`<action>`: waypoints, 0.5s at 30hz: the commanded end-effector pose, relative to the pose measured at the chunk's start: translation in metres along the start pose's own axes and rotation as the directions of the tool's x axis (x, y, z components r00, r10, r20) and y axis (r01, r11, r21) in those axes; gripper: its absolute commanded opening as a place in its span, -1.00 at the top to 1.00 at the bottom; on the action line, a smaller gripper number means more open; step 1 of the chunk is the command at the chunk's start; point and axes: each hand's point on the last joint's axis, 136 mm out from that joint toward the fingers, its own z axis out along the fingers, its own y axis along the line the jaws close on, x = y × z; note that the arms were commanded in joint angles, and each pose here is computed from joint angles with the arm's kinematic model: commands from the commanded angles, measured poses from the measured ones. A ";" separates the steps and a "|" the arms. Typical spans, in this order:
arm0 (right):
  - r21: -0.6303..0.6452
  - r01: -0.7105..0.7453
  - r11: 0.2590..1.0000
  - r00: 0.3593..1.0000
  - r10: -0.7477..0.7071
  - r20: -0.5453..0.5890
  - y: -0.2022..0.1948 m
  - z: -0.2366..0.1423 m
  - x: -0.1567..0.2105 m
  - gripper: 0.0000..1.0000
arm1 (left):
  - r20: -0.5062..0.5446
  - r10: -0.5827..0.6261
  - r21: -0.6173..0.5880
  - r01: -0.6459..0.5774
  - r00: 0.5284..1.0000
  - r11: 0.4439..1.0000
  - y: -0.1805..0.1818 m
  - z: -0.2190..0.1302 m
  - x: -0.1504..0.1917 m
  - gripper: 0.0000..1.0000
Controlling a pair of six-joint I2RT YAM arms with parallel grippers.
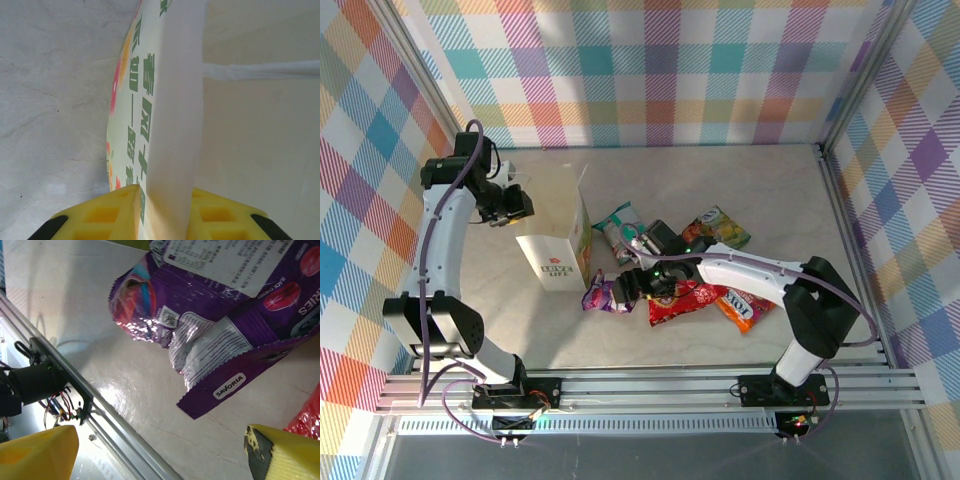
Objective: Place the snacks into the paper bag
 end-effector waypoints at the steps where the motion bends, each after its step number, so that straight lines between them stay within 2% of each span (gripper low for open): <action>1: -0.025 -0.024 0.999 1.000 0.024 -0.012 0.006 0.011 -0.005 -0.72 | -0.007 0.008 -0.006 -0.008 1.000 1.000 0.000 -0.007 0.011 0.50; 15: 0.109 -0.116 0.987 0.989 0.124 -0.074 -0.032 0.036 0.009 -0.73 | -0.002 0.011 -0.016 -0.012 1.000 1.000 0.002 -0.008 0.013 0.48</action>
